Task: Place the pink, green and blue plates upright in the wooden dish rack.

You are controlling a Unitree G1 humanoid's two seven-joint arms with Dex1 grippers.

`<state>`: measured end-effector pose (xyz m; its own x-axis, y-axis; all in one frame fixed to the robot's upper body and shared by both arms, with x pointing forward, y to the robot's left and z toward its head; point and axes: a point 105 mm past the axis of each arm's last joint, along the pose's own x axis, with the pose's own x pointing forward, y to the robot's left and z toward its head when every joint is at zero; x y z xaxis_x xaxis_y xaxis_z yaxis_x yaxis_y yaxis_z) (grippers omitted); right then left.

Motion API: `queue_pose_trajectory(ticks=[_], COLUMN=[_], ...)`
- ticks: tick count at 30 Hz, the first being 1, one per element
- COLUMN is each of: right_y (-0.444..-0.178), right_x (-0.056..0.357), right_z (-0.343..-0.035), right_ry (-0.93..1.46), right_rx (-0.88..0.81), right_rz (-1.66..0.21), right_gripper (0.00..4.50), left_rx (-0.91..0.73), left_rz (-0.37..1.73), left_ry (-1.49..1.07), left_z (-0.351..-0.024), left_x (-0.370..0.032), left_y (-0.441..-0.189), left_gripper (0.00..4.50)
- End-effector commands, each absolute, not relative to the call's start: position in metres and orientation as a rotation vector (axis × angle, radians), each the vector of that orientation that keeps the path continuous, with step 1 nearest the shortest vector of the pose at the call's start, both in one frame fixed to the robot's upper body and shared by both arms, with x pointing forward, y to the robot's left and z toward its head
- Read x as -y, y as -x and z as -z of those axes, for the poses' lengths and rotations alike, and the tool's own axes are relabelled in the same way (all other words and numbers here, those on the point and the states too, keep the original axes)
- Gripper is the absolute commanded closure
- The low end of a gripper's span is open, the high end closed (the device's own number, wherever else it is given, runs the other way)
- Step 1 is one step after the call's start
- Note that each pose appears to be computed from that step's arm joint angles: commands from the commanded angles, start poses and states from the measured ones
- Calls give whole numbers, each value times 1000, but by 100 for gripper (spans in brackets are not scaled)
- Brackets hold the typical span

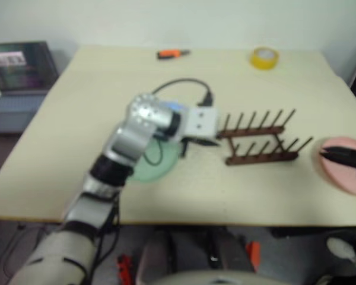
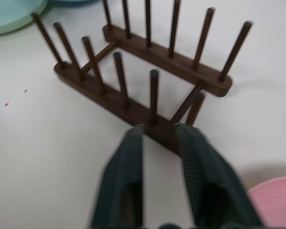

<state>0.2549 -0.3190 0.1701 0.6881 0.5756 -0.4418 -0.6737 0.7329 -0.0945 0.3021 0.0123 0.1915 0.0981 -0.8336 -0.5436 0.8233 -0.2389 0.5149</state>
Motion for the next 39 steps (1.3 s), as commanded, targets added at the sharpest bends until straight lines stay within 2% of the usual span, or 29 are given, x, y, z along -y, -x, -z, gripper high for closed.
queue_pose_trajectory(ticks=[1, 5, 11, 26, 32, 39], right_y=[-253, -259, -271, -287, -306, -326], right_x=[315, 310, 305, 290, 285, 278], right_z=[-173, -158, -131, -89, -73, -67], right_ry=[329, 326, 288, 264, 263, 264], right_rx=[-433, -467, -462, -504, -460, -401], right_rz=[-714, -700, -641, -601, -532, -486], right_gripper=[446, 446, 446, 446, 446, 446], left_rx=[-40, -114, -187, -261, -263, -227], left_rz=[1631, 1645, 1568, 1412, 1359, 1197], left_ry=[-884, -781, -682, -602, -596, -546], left_z=[-168, -142, -113, -91, -87, -97], left_x=[3, 27, 59, 69, 73, 74], left_y=[-282, -275, -280, -304, -311, -339], left_gripper=[450, 450, 450, 450, 450, 450])
